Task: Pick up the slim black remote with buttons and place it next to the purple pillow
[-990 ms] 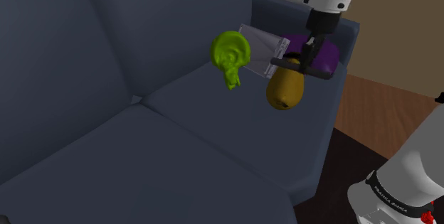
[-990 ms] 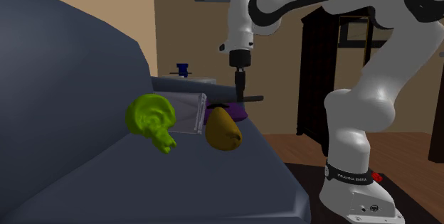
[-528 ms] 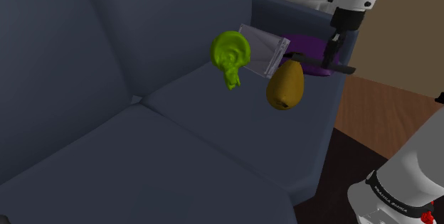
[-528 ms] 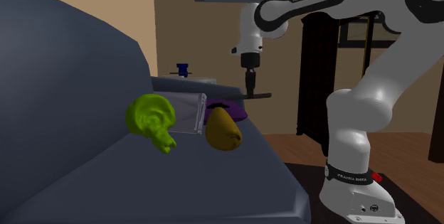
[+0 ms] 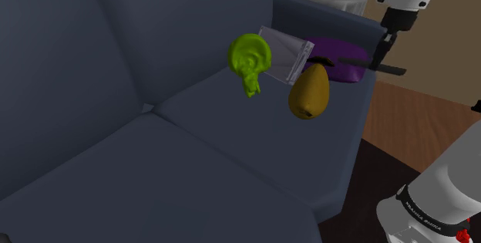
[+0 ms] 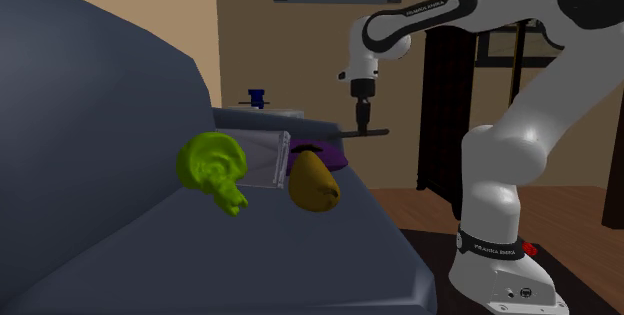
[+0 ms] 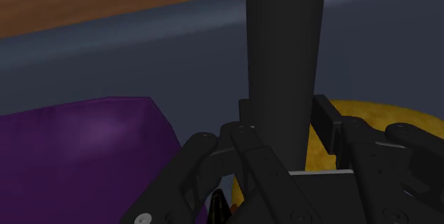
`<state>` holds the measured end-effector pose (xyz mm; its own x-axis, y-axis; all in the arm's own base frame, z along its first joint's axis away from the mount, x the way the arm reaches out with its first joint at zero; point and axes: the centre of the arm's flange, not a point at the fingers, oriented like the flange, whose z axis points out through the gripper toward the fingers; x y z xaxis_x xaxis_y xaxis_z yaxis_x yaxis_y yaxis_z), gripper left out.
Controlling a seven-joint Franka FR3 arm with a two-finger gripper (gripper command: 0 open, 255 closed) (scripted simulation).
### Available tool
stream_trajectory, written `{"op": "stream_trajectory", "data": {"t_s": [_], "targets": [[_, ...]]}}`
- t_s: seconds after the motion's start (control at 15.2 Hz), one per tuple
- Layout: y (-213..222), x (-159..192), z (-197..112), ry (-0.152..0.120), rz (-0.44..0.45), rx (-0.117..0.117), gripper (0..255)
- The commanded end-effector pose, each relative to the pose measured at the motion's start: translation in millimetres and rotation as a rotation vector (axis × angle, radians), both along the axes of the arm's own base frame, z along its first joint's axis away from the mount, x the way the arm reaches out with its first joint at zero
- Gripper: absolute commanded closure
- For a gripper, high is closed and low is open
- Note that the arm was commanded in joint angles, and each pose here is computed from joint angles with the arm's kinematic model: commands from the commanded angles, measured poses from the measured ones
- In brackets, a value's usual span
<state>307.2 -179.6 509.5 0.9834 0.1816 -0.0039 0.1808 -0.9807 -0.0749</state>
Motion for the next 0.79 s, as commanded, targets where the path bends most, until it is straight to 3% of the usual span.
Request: {"op": "stream_trajectory", "data": {"t_s": [0.0,0.73], "targets": [[-7.1,-1.9,-6.7,0.000,0.001,0.000,255],[-7.1,-1.9,-64.8,0.000,0.001,0.000,255]]}}
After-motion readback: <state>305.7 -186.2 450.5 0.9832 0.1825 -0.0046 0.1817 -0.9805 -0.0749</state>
